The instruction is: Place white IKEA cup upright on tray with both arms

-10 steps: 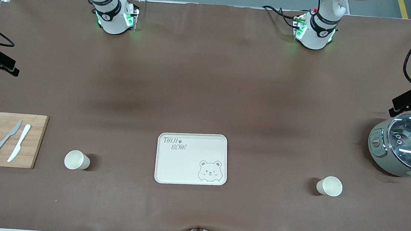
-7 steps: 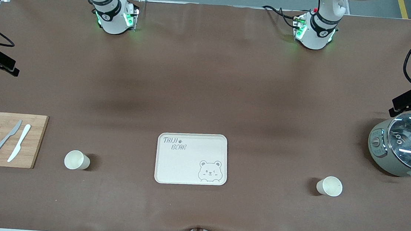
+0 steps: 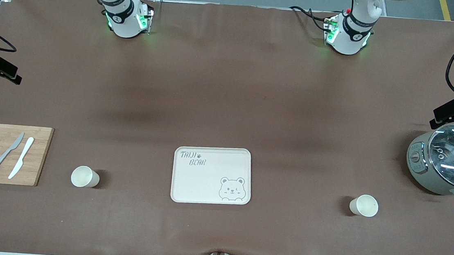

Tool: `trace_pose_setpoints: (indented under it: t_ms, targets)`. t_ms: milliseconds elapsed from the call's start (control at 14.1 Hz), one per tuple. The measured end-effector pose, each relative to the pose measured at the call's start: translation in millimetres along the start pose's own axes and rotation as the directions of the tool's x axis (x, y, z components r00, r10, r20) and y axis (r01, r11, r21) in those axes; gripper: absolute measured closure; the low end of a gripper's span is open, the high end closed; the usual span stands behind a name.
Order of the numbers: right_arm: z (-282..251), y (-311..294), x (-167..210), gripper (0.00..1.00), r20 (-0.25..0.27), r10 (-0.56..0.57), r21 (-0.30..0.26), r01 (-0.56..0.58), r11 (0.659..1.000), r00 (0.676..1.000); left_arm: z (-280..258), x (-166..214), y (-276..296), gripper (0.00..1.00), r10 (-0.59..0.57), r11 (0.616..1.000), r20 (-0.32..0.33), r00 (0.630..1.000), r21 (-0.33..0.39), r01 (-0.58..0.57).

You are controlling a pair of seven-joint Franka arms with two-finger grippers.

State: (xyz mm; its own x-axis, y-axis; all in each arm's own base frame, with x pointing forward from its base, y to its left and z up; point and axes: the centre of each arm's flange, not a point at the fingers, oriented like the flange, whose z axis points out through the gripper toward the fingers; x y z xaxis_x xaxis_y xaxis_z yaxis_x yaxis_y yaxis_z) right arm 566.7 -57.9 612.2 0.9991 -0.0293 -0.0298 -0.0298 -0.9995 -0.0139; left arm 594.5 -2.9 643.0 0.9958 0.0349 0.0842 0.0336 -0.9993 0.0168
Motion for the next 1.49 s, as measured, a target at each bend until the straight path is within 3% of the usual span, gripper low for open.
trace_pose_setpoints:
  t_ms: [569,1066,1492]
  targets:
    - [1,1,0,0.00,0.002,0.002,0.000,-0.002,1.000,1.000,72,27,-14,0.00,-0.027,1.000,0.105,0.994,0.011,0.026]
    - [2,0,1,0.00,0.002,0.000,0.000,0.000,1.000,1.000,144,64,-26,0.00,-0.044,0.999,0.071,0.997,0.017,0.043]
    - [22,-2,28,0.00,-0.042,-0.037,0.011,0.038,0.999,0.998,208,89,-21,0.00,-0.036,0.999,0.038,0.999,0.018,0.035]
